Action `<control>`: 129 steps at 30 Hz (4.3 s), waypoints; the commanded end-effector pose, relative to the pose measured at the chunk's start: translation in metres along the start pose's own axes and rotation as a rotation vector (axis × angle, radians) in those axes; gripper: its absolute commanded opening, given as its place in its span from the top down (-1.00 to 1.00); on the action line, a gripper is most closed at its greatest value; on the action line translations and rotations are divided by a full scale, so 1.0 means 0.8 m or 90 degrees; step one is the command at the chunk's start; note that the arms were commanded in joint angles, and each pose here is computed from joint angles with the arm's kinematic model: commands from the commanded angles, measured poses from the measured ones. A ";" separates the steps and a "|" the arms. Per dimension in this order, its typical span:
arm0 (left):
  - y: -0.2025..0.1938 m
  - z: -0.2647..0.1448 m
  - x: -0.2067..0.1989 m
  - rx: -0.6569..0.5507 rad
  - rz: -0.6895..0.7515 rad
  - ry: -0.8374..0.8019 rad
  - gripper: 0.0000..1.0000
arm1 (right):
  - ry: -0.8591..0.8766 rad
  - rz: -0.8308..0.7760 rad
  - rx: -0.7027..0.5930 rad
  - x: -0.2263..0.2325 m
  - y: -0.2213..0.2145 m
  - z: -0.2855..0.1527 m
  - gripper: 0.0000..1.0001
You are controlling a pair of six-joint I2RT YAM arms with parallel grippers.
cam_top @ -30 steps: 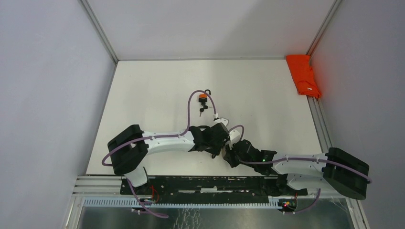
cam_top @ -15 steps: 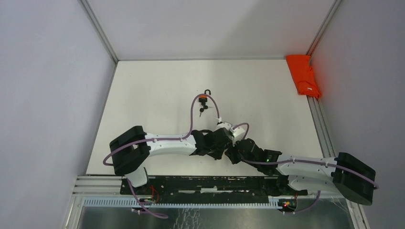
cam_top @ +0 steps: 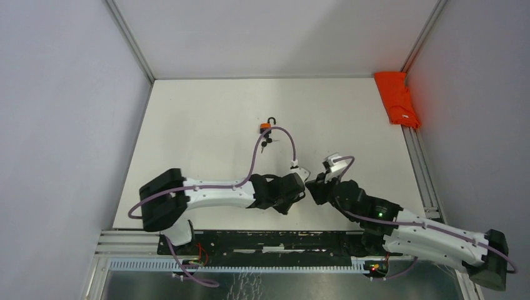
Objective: Unlock with the key
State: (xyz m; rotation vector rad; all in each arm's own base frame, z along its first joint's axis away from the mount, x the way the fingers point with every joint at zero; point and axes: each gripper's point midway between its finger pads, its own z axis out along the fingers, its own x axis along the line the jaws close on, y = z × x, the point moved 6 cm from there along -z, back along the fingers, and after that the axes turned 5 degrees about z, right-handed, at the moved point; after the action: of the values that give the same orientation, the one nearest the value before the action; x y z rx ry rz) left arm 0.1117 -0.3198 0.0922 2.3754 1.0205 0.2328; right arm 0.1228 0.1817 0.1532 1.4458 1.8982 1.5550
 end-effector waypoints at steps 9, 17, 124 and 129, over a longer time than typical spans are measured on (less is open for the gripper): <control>0.080 -0.246 -0.014 -0.274 0.274 -0.281 0.96 | 0.119 -0.068 -0.119 0.041 0.113 -0.066 0.59; 0.066 -0.322 -0.022 -0.257 0.378 -0.423 0.96 | 0.326 -0.099 -0.240 0.094 0.170 -0.107 0.65; 0.082 -0.380 0.010 -0.422 0.357 -0.337 0.96 | 0.766 -0.181 -0.163 0.216 0.139 -0.107 1.00; 0.088 -0.389 0.017 -0.456 0.335 -0.309 0.96 | 0.762 -0.183 -0.147 0.223 0.128 -0.104 1.00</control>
State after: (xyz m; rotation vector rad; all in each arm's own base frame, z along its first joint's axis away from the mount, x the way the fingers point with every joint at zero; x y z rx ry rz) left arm 0.0388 -0.2021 0.3457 2.0917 -0.0240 0.0277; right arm 0.0449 0.2651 0.3301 0.0552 2.1228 2.5863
